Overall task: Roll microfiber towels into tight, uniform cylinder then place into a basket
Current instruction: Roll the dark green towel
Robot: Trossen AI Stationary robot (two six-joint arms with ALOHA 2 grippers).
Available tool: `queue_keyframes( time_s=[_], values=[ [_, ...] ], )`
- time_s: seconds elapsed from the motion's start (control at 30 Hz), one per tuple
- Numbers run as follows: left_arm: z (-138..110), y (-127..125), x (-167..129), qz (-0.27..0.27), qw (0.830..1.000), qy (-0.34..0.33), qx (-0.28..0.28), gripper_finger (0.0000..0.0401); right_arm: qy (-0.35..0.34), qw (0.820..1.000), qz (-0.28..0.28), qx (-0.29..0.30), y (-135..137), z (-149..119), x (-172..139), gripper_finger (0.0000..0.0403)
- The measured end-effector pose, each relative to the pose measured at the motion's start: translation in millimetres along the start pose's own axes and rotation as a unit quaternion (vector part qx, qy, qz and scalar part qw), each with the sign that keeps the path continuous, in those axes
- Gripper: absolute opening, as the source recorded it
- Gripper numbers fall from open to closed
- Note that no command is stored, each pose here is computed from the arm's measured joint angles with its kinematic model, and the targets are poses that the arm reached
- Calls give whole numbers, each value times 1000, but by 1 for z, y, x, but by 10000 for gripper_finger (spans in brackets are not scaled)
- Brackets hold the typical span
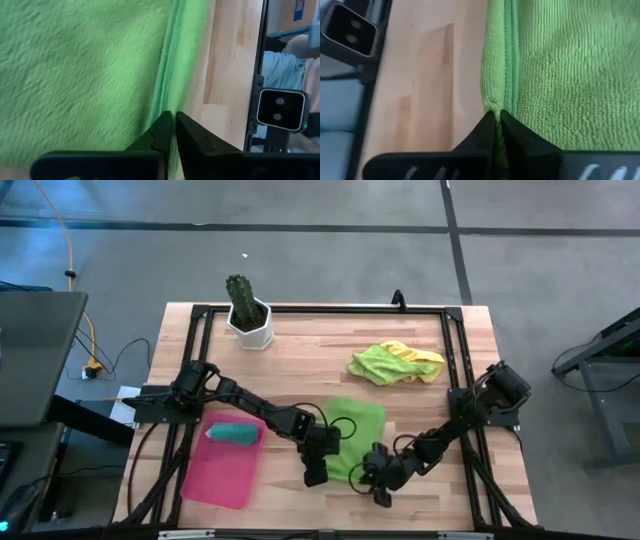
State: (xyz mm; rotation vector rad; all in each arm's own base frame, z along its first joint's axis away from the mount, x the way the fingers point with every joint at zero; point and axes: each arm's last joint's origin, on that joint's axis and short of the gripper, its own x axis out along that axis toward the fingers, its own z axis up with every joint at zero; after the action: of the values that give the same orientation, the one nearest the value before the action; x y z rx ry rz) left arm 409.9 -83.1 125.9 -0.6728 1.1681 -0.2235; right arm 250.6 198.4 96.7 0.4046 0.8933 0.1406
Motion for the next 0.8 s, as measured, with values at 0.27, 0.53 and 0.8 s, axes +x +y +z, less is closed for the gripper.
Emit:
queue_keyframes(
  time_s=[0.27,0.53,0.8],
  values=[
    [4,-3,0,4,994,-24,102,82,42,988,31,144,3,-3,0,2],
    [0,-37,5,29,943,-48,327,98,45,977,29,206,3,-3,-1,1],
    [-27,-72,21,187,834,-69,514,96,43,964,23,260,2,-3,-1,1]
  ],
)
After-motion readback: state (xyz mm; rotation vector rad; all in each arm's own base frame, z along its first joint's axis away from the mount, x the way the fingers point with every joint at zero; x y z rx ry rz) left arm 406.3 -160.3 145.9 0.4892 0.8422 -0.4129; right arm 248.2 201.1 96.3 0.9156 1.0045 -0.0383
